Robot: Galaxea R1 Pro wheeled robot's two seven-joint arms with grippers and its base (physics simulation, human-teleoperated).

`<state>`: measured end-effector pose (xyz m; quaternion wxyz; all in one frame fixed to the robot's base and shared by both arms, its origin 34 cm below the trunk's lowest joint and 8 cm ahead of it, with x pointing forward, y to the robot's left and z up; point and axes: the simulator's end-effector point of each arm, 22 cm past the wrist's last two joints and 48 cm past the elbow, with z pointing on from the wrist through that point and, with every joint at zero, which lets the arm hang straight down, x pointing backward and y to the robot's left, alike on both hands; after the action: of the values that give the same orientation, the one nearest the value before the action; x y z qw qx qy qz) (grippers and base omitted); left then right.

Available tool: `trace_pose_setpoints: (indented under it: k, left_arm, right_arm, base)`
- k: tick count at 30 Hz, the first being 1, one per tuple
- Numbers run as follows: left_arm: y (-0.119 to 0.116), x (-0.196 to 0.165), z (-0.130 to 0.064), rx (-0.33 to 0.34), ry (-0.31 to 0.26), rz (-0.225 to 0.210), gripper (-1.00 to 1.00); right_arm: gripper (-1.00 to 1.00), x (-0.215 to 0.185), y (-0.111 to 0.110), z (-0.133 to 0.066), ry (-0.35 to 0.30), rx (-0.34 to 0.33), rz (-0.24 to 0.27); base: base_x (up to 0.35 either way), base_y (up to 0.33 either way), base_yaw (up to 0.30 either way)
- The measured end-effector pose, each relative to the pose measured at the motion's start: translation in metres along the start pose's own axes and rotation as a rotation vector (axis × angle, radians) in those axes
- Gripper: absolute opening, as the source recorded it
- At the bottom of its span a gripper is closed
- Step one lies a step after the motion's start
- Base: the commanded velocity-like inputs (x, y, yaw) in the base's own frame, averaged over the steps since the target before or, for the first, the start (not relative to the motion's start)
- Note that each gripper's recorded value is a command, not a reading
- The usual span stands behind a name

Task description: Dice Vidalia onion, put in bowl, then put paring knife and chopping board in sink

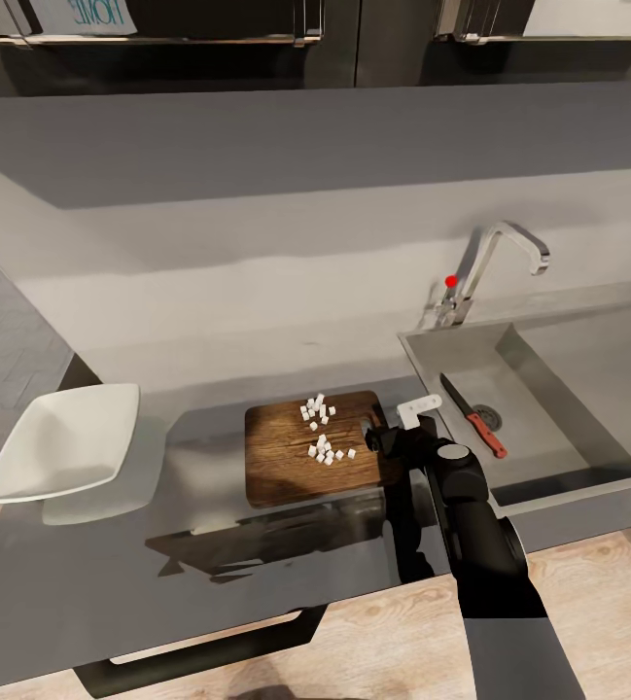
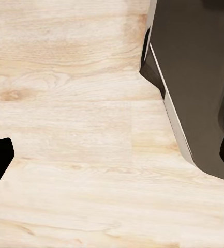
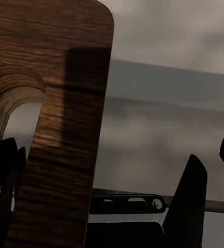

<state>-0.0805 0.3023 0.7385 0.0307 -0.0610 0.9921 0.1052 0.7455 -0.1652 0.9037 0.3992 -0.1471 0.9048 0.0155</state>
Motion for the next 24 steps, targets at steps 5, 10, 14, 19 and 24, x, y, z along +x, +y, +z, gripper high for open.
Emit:
trace_pose_setpoints:
  k: [5, 10, 14, 19, 24]
  left_arm:
    - [-0.0002, 0.0, 0.0, 0.0, 0.0, 0.0, 1.0]
    - [-0.0003, 0.0001, -0.0001, 0.0, 0.0, 0.0, 1.0]
    - [-0.0001, 0.0001, -0.0001, 0.0, 0.001, 0.001, 1.0]
    - [-0.0002, 0.0002, -0.0001, 0.0, 0.001, 0.0, 1.0]
    - [0.0, 0.0, 0.0, 0.0, 0.0, 0.0, 1.0]
  right_arm:
    - [1.0, 0.0, -0.0002, 0.0, 0.0, 0.001, 0.001]
    - [-1.0, 0.0003, 0.0011, 0.0003, 0.001, -0.005, 0.006]
    - [-1.0, 0.0003, 0.0012, 0.0003, 0.001, -0.005, 0.005]
    - [-1.0, 0.0003, 0.0012, 0.0002, 0.001, -0.005, 0.005]
    - [-1.0, 0.0003, 0.0012, 0.0003, 0.001, -0.005, 0.005]
  base:
    - [0.0, 0.0, 0.0]
    - [0.0, 0.0, 0.0]
    - [0.0, 0.0, 0.0]
    - [0.0, 0.0, 0.0]
    - [0.004, 0.003, 0.0]
